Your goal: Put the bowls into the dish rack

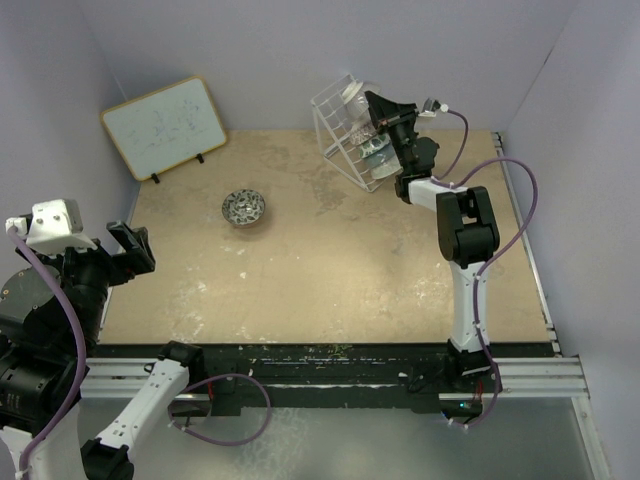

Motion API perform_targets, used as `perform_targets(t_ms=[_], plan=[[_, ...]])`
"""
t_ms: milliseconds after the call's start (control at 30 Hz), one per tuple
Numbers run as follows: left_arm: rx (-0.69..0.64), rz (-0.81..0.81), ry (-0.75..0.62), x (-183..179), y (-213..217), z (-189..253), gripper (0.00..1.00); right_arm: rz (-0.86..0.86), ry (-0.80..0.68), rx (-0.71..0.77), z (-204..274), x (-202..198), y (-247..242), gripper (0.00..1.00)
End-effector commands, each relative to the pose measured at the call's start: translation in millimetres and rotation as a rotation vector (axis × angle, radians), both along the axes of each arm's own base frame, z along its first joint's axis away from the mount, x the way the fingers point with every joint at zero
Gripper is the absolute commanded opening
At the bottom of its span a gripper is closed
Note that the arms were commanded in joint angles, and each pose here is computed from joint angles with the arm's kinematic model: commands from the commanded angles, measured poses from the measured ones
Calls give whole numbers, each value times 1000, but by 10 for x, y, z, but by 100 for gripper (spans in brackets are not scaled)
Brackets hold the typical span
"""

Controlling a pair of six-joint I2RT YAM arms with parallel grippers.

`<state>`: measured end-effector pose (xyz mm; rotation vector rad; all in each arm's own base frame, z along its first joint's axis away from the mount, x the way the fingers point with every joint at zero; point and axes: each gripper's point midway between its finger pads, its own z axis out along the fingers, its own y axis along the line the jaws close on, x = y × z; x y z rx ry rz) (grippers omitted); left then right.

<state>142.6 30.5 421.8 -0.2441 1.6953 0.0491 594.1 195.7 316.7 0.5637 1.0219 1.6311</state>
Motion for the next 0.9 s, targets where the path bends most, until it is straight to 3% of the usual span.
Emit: perform_targets(t_ms=[0,867], plan=[[20,-1,12,82,-8,1,99,-7,-217,105,711,-214,-153,0],[22,-1,30,147,-26,-59,99,14,-66,138,-13,157,-170,0]])
